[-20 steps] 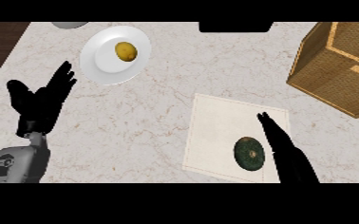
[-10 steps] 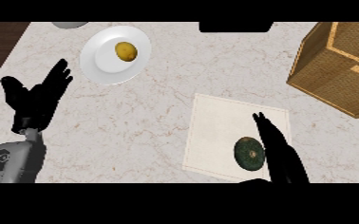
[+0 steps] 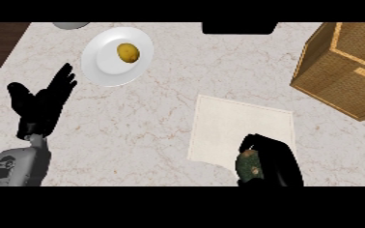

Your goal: Pick the squash from the placemat and place it in the basket

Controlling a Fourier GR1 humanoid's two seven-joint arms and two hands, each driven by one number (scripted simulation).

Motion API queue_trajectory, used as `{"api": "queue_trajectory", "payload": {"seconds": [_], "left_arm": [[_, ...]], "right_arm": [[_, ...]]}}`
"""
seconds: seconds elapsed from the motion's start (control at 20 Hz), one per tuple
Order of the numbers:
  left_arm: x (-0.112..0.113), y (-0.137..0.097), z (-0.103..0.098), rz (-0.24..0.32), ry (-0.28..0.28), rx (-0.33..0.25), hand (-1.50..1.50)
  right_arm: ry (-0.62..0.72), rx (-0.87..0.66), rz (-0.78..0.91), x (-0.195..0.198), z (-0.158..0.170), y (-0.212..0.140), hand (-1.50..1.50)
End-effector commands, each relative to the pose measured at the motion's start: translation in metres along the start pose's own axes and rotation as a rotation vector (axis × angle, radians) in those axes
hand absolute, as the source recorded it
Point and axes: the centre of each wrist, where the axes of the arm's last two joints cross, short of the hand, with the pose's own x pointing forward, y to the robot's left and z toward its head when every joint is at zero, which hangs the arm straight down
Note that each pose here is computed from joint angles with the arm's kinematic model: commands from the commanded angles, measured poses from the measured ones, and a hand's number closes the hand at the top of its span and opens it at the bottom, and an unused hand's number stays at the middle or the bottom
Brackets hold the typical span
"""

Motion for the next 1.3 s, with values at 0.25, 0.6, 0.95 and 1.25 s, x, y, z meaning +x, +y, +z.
{"api": "queue_trajectory", "payload": {"seconds": [0.25, 0.6, 0.95, 1.25], "left_arm": [[0.008, 0.002, 0.006, -0.003, 0.004, 0.005, 0.00], [0.002, 0.002, -0.010, 0.005, -0.009, -0.020, 0.00], [0.027, 0.004, -0.010, 0.010, -0.007, -0.003, 0.00], [0.010, 0.008, 0.002, 0.007, -0.007, 0.014, 0.00]], "right_arm": [[-0.006, 0.031, 0.032, 0.038, -0.025, 0.017, 1.50], [0.008, 0.085, -0.001, 0.133, -0.039, 0.018, 1.50], [-0.164, -0.080, -0.399, 0.154, -0.009, -0.003, 1.50], [-0.265, -0.342, -0.470, 0.183, 0.014, -0.048, 1.50]]}}
